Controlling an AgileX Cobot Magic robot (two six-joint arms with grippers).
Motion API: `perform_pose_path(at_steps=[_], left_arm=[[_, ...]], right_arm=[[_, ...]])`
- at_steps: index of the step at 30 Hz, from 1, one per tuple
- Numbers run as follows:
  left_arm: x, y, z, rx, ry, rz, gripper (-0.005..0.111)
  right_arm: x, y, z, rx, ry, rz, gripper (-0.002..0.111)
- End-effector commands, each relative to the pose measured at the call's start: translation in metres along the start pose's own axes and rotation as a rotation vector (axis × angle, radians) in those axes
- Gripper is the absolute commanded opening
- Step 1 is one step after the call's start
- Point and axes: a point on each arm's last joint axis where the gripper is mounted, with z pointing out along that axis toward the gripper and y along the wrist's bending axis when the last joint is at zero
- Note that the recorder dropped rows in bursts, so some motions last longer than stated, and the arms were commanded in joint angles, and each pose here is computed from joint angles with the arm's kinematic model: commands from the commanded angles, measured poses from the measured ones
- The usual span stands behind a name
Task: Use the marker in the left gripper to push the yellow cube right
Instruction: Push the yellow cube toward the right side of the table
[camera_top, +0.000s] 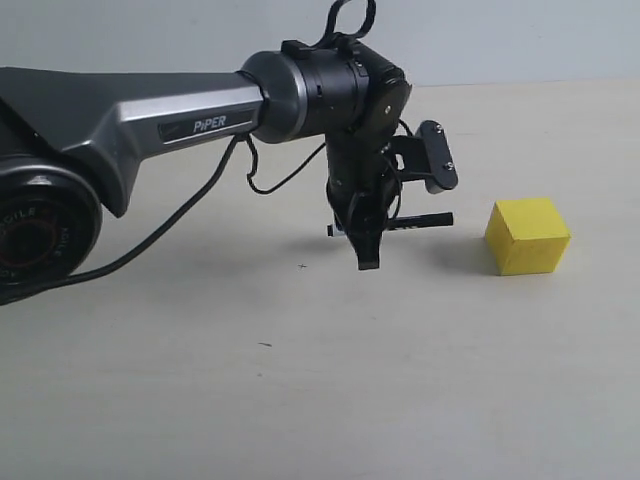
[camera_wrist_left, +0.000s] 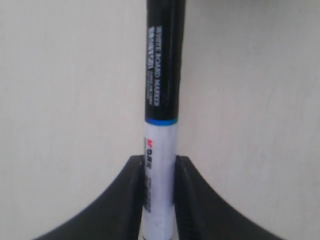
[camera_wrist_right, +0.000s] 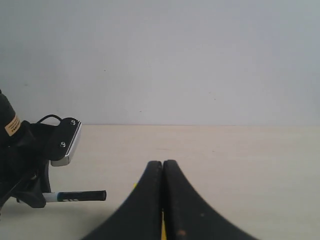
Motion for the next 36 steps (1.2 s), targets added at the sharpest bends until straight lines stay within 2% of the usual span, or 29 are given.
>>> perform_pose_path(at_steps=[1,23,36], left_arm=[[0.006,0.005,-0.002,0.006,0.019,-0.023,0.0],[0.003,0.001,-0.002,0.036,0.0,-0.034,0.0],[-0.038,-0.021,-0.008,-0.061,-0.167,0.005,0.0]], right_arm=[[0.001,0.0,0.0,-0.001,-0.008,-0.002,0.0],[0.001,0.0,0.0,-0.001,-0.008,-0.002,0.0],[0.001,0.0,0.0,-0.001,-0.008,-0.002,0.0]])
